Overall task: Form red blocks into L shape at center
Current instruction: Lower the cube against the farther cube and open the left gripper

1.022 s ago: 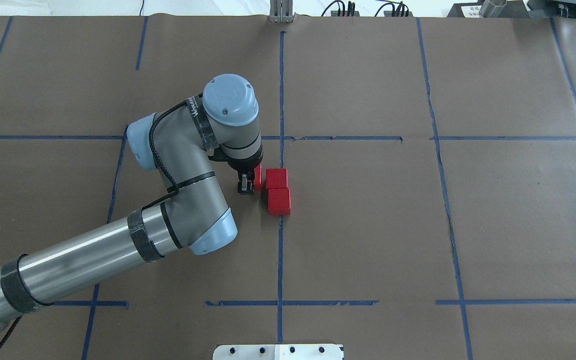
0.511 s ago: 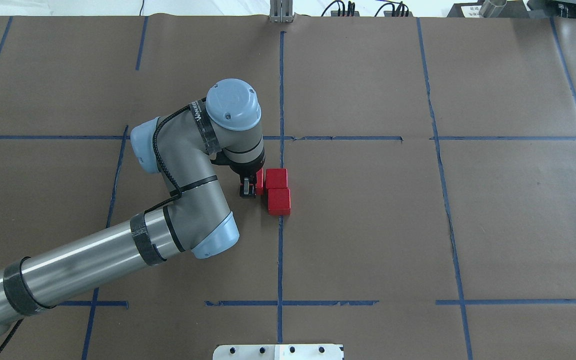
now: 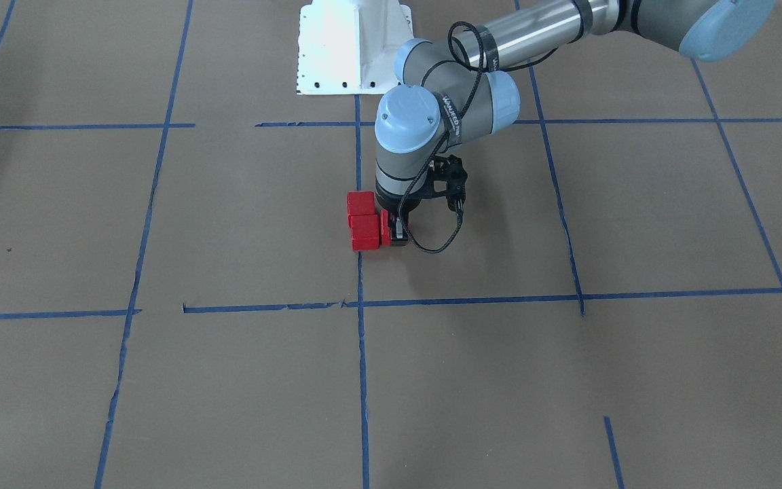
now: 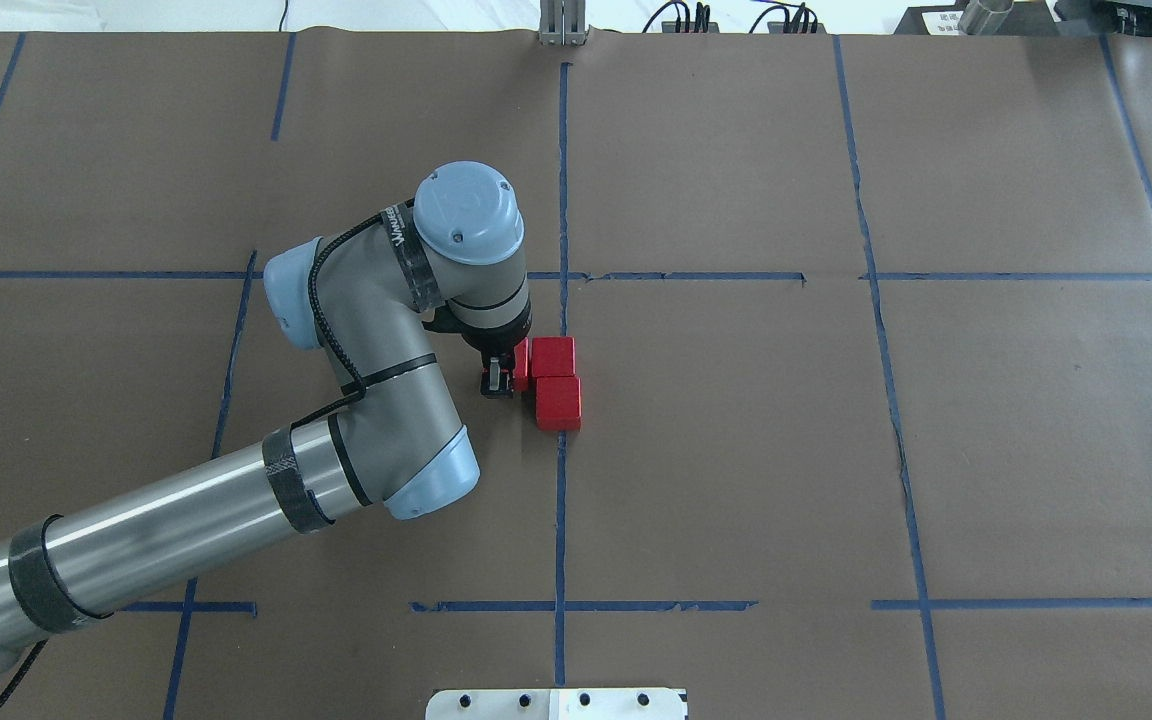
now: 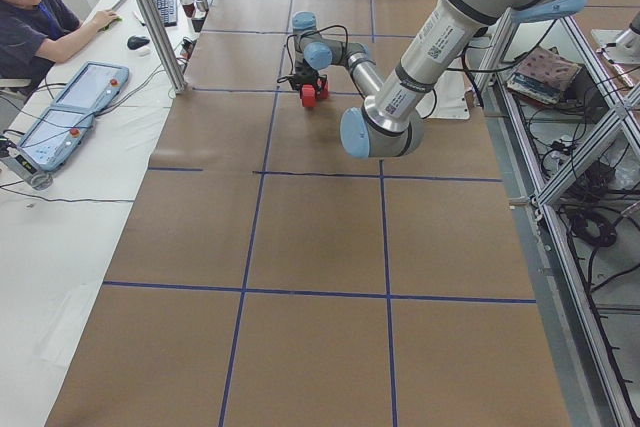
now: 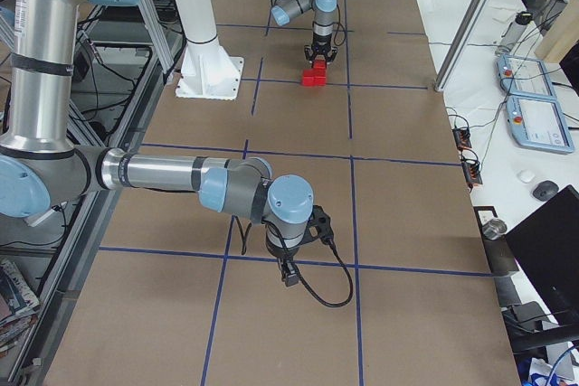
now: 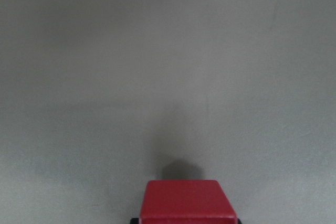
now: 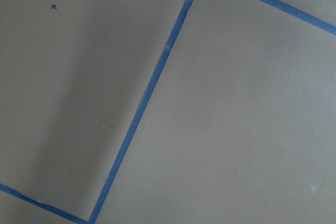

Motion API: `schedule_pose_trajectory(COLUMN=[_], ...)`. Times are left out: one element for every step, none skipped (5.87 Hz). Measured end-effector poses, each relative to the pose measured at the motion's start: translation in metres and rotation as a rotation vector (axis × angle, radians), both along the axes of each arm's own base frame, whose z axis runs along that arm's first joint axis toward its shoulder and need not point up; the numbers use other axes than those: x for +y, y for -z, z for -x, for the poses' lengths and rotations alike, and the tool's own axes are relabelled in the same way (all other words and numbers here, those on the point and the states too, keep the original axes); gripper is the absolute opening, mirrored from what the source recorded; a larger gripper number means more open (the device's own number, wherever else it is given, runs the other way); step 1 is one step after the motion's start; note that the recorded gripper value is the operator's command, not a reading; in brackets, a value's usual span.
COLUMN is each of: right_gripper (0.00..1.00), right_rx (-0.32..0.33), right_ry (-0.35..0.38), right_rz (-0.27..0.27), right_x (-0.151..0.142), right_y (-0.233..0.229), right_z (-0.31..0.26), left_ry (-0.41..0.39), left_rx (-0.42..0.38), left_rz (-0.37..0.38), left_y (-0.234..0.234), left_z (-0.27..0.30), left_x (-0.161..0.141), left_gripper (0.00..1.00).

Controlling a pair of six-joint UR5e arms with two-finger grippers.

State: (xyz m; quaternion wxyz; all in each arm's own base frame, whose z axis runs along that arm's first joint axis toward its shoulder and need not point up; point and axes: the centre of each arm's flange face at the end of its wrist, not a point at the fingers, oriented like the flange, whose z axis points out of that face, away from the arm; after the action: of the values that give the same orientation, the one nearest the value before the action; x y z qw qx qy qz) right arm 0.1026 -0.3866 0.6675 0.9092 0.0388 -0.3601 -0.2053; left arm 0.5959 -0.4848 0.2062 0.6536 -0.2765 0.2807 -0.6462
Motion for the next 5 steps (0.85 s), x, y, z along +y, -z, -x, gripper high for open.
schedule_pose_trajectory(right_gripper=[1.0,1.0,1.0,1.0,1.0], right_rx=[0.0,0.0,0.0,0.0,0.0], right_ry=[0.0,0.0,0.0,0.0,0.0], right_rz=[0.0,0.0,0.0,0.0,0.0], right_x=[0.0,0.0,0.0,0.0,0.0], right_y=[0.0,0.0,0.0,0.0,0.0], right_z=[0.0,0.0,0.0,0.0,0.0], left_ry=[0.001,0.003,0.004,0.003,0.002], left_rx=[-0.002,-0.003,-0.002,-0.001,-0.001], left_rz=[-0.005,-0.011,-0.014,-0.015,-0.016], left_y=[0.0001,0.0012,0.0027,0.0034,0.0036], left_z=[-0.0007,-0.0011,-0.0012,-0.0016,-0.002], left_x=[-0.001,-0.0017,-0.002,-0.0017,-0.0016], left_gripper=[0.11,0.11,0.11,0.14,0.17])
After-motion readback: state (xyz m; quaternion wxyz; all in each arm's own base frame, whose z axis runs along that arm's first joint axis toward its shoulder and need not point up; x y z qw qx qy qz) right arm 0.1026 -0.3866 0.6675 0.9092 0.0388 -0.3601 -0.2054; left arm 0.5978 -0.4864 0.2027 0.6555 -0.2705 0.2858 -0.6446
